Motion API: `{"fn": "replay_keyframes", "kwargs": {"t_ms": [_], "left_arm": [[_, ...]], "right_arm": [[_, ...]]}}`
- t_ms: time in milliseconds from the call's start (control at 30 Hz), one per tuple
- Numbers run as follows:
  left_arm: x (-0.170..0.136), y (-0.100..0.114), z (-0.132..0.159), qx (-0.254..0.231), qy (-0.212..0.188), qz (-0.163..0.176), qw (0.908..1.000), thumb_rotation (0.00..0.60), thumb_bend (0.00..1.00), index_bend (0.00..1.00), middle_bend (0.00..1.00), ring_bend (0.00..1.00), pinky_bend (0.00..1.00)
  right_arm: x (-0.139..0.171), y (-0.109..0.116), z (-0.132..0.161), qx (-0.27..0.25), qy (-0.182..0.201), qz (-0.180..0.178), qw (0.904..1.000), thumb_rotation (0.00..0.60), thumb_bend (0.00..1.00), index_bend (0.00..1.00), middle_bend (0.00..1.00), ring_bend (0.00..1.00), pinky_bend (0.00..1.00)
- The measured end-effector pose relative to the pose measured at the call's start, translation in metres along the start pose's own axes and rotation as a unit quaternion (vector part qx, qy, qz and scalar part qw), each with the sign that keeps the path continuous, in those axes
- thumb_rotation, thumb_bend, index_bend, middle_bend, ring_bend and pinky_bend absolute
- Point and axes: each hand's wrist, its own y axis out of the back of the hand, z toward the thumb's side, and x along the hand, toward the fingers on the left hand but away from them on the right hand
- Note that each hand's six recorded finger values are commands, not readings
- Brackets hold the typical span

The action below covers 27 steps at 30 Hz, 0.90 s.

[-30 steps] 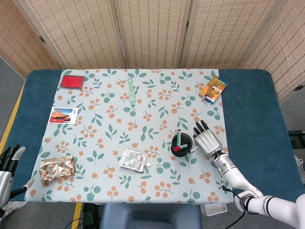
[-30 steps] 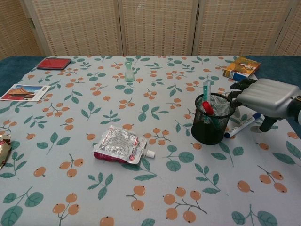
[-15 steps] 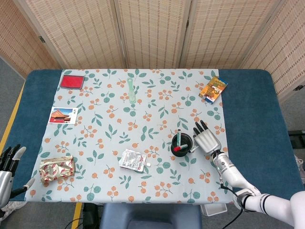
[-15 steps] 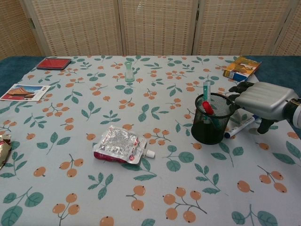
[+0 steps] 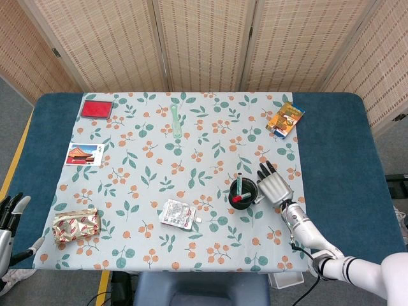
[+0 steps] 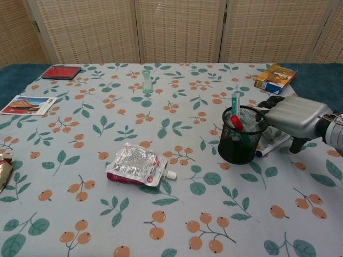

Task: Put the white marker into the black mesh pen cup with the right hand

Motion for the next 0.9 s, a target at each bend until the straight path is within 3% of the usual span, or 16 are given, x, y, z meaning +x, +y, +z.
{"fn": "replay_keyframes", "kwargs": {"t_ms": [433, 600, 733, 900], "left_arm": [[-0.002, 0.002, 0.001, -0.002, -0.006, 0.005, 1.0, 0.6, 0.21, 0.01, 0.09, 0.01, 0.26], [-0.001, 0.001, 0.0, 0.001, -0.003, 0.007, 1.0, 0.6, 0.21, 0.01, 0.09, 0.01, 0.26], [-0.001, -0.002, 0.001, 0.006, -0.004, 0.003, 1.0, 0.6, 0.21, 0.01, 0.09, 0.01, 0.26], [0.0, -0.006, 0.004, 0.011, -0.004, -0.003, 0.9999, 0.6, 0.21, 0.01, 0.09, 0.01, 0.26]], "right_arm": [[0.014, 0.011, -0.011, 0.009, -0.013, -0.022, 0.9996, 0.6, 0.28, 0.72, 0.24, 0.03, 0.04], [0.032, 0.029, -0.02, -0.007, -0.021, -0.051, 0.9984, 0.6, 0.28, 0.72, 0.24, 0.04, 0.04], [0.052, 0.053, -0.025, -0.056, -0.019, -0.086, 0.9946, 0.6, 0.28, 0.72, 0.24, 0.05, 0.04], [0.073, 0.076, -0.034, -0.163, -0.006, -0.111, 0.9804, 0.6, 0.28, 0.72, 0.24, 0.05, 0.04]]}}
